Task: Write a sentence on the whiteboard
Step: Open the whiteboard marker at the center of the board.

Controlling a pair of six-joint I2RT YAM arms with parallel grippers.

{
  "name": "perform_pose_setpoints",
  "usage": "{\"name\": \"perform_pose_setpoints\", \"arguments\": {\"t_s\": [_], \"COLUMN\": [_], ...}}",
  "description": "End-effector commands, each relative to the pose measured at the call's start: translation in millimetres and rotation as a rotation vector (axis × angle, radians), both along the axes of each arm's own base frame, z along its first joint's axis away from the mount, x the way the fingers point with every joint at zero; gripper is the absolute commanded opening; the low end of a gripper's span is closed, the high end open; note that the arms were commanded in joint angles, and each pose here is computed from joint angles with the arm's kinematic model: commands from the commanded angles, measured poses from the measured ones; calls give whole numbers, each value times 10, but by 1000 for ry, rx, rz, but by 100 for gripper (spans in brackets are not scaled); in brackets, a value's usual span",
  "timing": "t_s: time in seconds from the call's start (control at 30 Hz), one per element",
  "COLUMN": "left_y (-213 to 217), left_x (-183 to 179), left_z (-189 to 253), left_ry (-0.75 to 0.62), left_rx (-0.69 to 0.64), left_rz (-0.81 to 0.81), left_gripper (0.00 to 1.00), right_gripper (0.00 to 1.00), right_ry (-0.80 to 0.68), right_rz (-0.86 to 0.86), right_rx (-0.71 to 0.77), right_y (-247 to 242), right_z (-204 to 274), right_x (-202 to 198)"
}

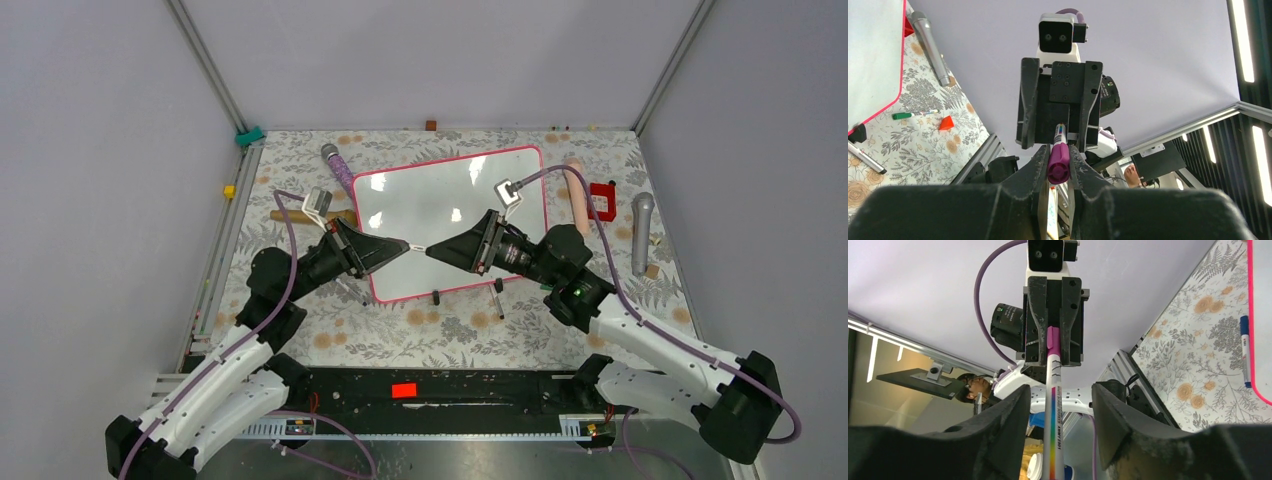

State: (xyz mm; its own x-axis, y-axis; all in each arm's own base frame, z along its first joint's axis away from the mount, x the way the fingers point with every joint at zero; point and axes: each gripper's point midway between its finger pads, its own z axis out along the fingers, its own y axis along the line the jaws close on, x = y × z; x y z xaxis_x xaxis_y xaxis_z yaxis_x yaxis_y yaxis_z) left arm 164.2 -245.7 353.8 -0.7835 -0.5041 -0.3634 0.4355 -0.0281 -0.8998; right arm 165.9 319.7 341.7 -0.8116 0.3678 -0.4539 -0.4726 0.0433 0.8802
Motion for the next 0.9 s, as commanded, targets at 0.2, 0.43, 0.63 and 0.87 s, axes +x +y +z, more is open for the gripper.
{"name": "perform_pose_setpoints", "arguments": {"t_s": [0.2,0.43,0.63,0.87], "left_y": [31,83,318,832], "left_x": [-6,18,124,344], "left_z": [206,170,-59,-465], "left_ry": [-68,-79,-53,55], "left_rx": [-23,30,184,295], "left_rz": [29,76,190,346], "left_gripper": [0,0,0,0], "right_gripper": [21,0,0,0], "right_ry": [-94,-67,-26,30], "right_rz": [11,-13,-50,-154], "right_rx": [92,70,36,34], "right_y": [50,6,-189,-632], "right_z": [412,254,-136,-538], "right_x": [-28,-20,-86,-112]}}
